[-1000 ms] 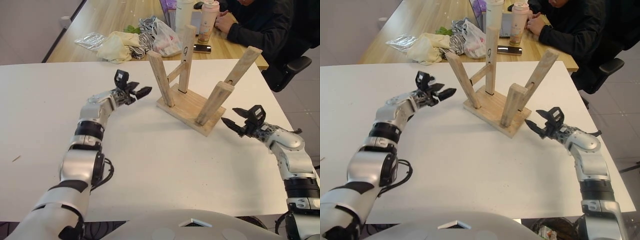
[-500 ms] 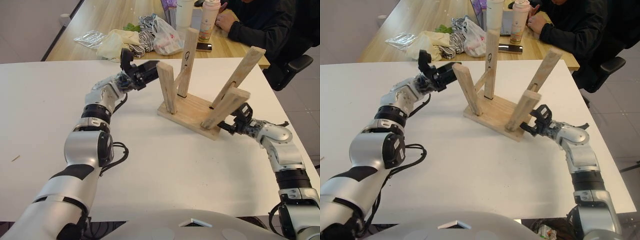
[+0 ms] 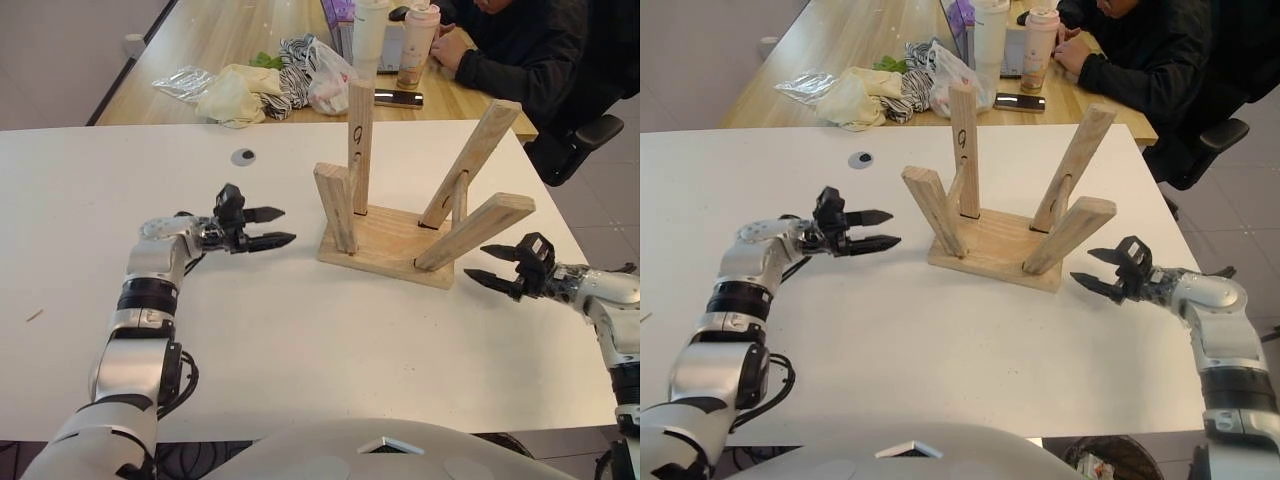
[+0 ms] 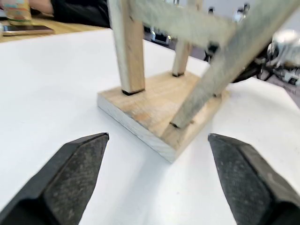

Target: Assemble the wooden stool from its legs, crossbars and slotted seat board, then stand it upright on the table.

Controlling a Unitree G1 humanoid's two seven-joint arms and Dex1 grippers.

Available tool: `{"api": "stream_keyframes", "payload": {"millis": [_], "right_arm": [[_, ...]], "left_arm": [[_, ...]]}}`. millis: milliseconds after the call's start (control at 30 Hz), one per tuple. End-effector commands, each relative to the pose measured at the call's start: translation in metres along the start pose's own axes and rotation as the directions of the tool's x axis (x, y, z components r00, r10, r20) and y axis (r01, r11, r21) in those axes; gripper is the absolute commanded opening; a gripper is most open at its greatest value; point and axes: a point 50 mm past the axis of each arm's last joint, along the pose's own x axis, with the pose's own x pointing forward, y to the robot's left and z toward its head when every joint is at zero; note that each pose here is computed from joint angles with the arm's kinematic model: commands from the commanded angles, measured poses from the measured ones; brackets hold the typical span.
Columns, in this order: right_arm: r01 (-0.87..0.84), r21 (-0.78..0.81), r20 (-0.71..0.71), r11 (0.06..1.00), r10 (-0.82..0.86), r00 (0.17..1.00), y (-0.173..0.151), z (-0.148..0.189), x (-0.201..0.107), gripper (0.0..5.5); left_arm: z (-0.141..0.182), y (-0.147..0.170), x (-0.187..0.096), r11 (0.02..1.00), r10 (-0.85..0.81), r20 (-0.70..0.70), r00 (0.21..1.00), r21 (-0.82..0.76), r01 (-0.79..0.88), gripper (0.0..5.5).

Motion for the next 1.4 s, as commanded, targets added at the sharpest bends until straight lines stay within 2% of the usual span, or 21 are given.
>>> {"api": "stream_keyframes", "payload": {"millis": [33, 67, 133, 400, 567, 633, 733, 833, 933, 1100, 1167, 1200, 1233, 1400], "right_arm": [[-0.066, -0.009, 0.048, 0.998, 0.067, 0.997, 0.006, 0.019, 0.007, 3.12], [-0.077, -0.007, 0.072, 0.997, 0.078, 0.994, 0.007, 0.024, 0.011, 3.12], [-0.097, -0.005, 0.112, 0.995, 0.097, 0.989, 0.010, 0.033, 0.019, 2.78], [-0.123, 0.007, 0.160, 0.992, 0.121, 0.980, 0.016, 0.041, 0.033, 1.44], [-0.196, 0.085, 0.245, 0.977, 0.170, 0.955, 0.025, 0.048, 0.032, 1.34], [-0.236, 0.116, 0.259, 0.965, 0.201, 0.945, 0.030, 0.050, 0.032, 1.34], [-0.342, 0.170, 0.319, 0.924, 0.276, 0.906, 0.044, 0.056, 0.029, 1.34], [-0.480, 0.259, 0.422, 0.838, 0.348, 0.837, 0.062, 0.067, 0.025, 1.34], [-0.564, 0.375, 0.496, 0.736, 0.355, 0.793, 0.068, 0.077, 0.023, 1.27], [-0.441, 0.588, 0.401, 0.678, 0.229, 0.887, 0.058, 0.080, 0.042, 1.24], [-0.379, 0.646, 0.368, 0.663, 0.164, 0.915, 0.050, 0.080, 0.051, 1.24], [-0.355, 0.664, 0.355, 0.658, 0.141, 0.924, 0.048, 0.080, 0.053, 1.24], [-0.343, 0.680, 0.353, 0.648, 0.121, 0.928, 0.045, 0.081, 0.055, 1.63], [-0.347, 0.717, 0.394, 0.605, 0.059, 0.917, 0.034, 0.090, 0.053, 2.51]], "left_arm": [[0.005, -0.010, 0.029, 0.997, -0.064, 0.020, 0.998, 0.051, 0.063, 3.92], [0.006, -0.012, 0.035, 0.996, -0.075, 0.027, 0.997, 0.056, 0.073, 3.92], [0.010, -0.016, 0.046, 0.993, -0.104, 0.041, 0.994, 0.063, 0.102, 3.92], [0.022, -0.021, 0.057, 0.987, -0.155, 0.092, 0.984, 0.049, 0.151, 2.67], [0.035, -0.039, 0.055, 0.958, -0.281, 0.148, 0.948, -0.023, 0.287, 1.96], [0.035, -0.048, 0.048, 0.942, -0.320, 0.141, 0.937, -0.057, 0.331, 1.70], [0.031, -0.066, 0.020, 0.891, -0.411, 0.110, 0.905, -0.164, 0.424, 1.50], [0.035, -0.081, -0.013, 0.809, -0.484, 0.121, 0.867, -0.316, 0.496, 1.34], [0.042, -0.080, -0.032, 0.788, -0.438, 0.156, 0.885, -0.408, 0.462, 1.18], [0.029, -0.066, -0.030, 0.846, -0.315, 0.048, 0.948, -0.438, 0.304, 1.04], [0.022, -0.059, -0.026, 0.885, -0.248, 0.024, 0.968, -0.401, 0.237, 1.02], [0.019, -0.055, -0.024, 0.900, -0.208, 0.011, 0.978, -0.389, 0.196, 1.41], [0.019, -0.049, -0.025, 0.903, -0.167, 0.023, 0.986, -0.397, 0.163, 1.63], [0.030, -0.023, -0.036, 0.867, -0.037, 0.133, 0.990, -0.489, 0.098, 2.51]]}}
